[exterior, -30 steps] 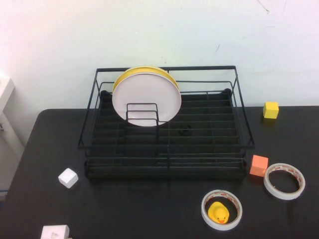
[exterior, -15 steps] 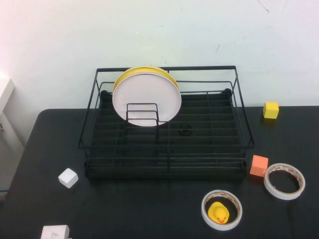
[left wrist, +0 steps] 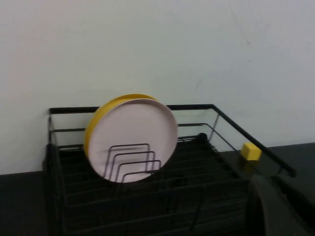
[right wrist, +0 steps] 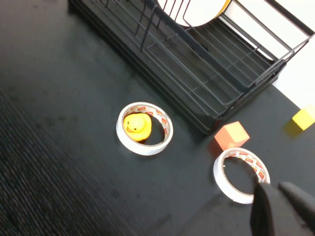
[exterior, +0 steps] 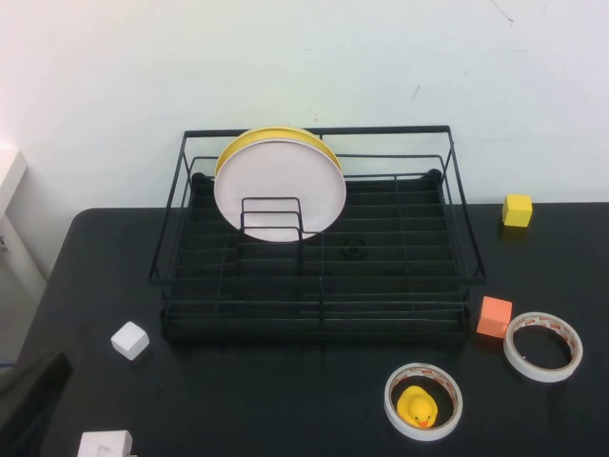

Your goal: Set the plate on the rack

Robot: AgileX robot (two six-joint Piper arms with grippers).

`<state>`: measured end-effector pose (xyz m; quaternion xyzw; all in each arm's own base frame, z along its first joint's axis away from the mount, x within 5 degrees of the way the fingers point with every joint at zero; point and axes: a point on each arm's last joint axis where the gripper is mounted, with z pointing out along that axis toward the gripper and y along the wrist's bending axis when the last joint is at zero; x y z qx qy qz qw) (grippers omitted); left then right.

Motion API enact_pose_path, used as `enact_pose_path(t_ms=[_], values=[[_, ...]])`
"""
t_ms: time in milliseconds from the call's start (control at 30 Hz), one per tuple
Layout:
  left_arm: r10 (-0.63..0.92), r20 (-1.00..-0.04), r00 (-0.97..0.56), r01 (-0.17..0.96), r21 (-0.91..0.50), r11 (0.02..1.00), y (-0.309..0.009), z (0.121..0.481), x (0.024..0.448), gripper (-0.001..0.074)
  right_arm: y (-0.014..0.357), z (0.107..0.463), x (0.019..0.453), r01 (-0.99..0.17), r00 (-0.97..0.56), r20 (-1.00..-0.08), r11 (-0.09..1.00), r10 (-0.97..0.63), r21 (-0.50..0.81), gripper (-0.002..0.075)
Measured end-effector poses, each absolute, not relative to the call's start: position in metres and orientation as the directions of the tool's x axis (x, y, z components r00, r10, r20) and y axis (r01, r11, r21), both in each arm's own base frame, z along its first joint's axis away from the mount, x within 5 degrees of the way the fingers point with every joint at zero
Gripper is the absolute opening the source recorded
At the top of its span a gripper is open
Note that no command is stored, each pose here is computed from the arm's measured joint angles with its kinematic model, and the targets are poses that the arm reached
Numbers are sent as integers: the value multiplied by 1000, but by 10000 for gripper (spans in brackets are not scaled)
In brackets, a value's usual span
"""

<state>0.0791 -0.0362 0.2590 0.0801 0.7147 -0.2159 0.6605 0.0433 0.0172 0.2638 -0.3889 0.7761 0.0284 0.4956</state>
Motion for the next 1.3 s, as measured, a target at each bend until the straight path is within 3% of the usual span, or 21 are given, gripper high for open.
enact_pose_path(t_ms=[467, 933, 1300], values=[[-139, -985, -103, 493, -171, 853, -44, 260, 75, -1, 17, 264, 43, -633, -207, -792, 696, -574, -339, -2], [-147, -985, 86, 317, -112, 942, -23, 272, 62, -1, 17, 264, 43, -633, -208, -791, 696, -575, -339, -2], [-122, -980, 159, 308, -68, 949, -20, 267, 50, -1, 17, 264, 43, -633, -210, -790, 696, -576, -339, -2]])
